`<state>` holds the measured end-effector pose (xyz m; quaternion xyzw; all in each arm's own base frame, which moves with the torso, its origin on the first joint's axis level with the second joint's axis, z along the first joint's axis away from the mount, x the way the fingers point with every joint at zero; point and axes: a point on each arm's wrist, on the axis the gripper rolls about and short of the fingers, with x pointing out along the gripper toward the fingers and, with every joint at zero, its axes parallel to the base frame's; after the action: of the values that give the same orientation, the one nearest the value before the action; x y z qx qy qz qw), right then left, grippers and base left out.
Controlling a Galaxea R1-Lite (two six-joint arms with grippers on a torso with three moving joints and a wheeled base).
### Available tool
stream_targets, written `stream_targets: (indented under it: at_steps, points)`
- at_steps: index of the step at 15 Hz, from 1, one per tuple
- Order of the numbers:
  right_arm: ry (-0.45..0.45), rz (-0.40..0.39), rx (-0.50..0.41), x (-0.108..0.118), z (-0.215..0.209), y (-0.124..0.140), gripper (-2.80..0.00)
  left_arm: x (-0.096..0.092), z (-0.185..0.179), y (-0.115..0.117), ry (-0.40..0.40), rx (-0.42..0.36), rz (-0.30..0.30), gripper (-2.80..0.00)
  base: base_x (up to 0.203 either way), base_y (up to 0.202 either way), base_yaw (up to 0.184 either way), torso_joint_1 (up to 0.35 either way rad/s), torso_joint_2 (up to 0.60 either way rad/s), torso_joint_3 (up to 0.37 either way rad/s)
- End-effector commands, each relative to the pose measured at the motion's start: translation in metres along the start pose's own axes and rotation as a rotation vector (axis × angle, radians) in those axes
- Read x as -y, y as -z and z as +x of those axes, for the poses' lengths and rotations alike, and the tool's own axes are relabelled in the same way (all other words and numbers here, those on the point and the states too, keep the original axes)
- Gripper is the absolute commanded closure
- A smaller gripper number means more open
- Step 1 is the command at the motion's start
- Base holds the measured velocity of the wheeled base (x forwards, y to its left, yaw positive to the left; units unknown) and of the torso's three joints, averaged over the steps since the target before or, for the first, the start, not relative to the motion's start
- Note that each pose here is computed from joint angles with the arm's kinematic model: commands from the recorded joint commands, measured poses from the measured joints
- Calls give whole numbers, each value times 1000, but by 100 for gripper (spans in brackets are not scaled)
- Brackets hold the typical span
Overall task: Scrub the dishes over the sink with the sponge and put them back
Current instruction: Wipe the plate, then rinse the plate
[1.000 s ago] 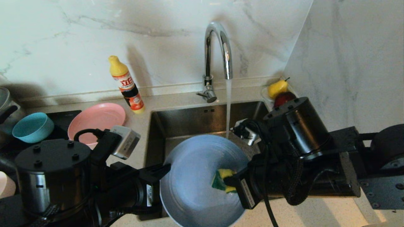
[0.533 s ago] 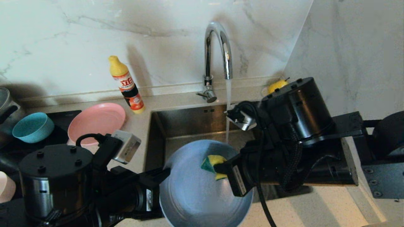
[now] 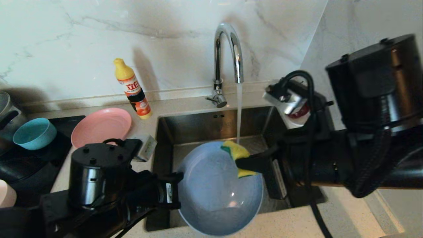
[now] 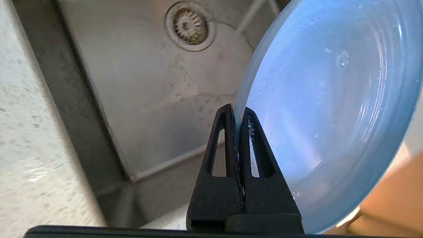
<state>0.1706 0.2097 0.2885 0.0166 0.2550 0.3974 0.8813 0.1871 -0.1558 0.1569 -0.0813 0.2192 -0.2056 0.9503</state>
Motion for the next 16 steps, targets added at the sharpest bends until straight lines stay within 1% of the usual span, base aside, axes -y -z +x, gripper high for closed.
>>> stream_targets:
  at_steps: [1,3,6,9,12,13,15,16]
  points:
    - [11,12,116,5,-46,-15,0,-4,35,3,-55,-49,-31,0,0,0,0,0,0,0]
    - [33,27,137,10,-63,-16,0,-2,56,-2,-70,-49,-62,0,0,0,0,0,0,0]
    - [77,47,138,22,-69,-12,0,2,83,-6,-83,-63,-78,0,0,0,0,0,0,0]
    - [86,54,133,25,-75,-4,0,3,114,-17,-89,-39,-135,0,0,0,0,0,0,0]
    - [107,62,119,31,-79,4,0,9,131,-30,-77,-12,-142,0,0,0,0,0,0,0]
    - [103,63,119,31,-80,5,0,12,136,-35,-80,-20,-143,0,0,0,0,0,0,0]
    - [103,65,110,32,-78,7,0,12,150,-30,-92,-47,-140,0,0,0,0,0,0,0]
    - [105,66,110,32,-78,7,0,14,157,-31,-91,-44,-142,0,0,0,0,0,0,0]
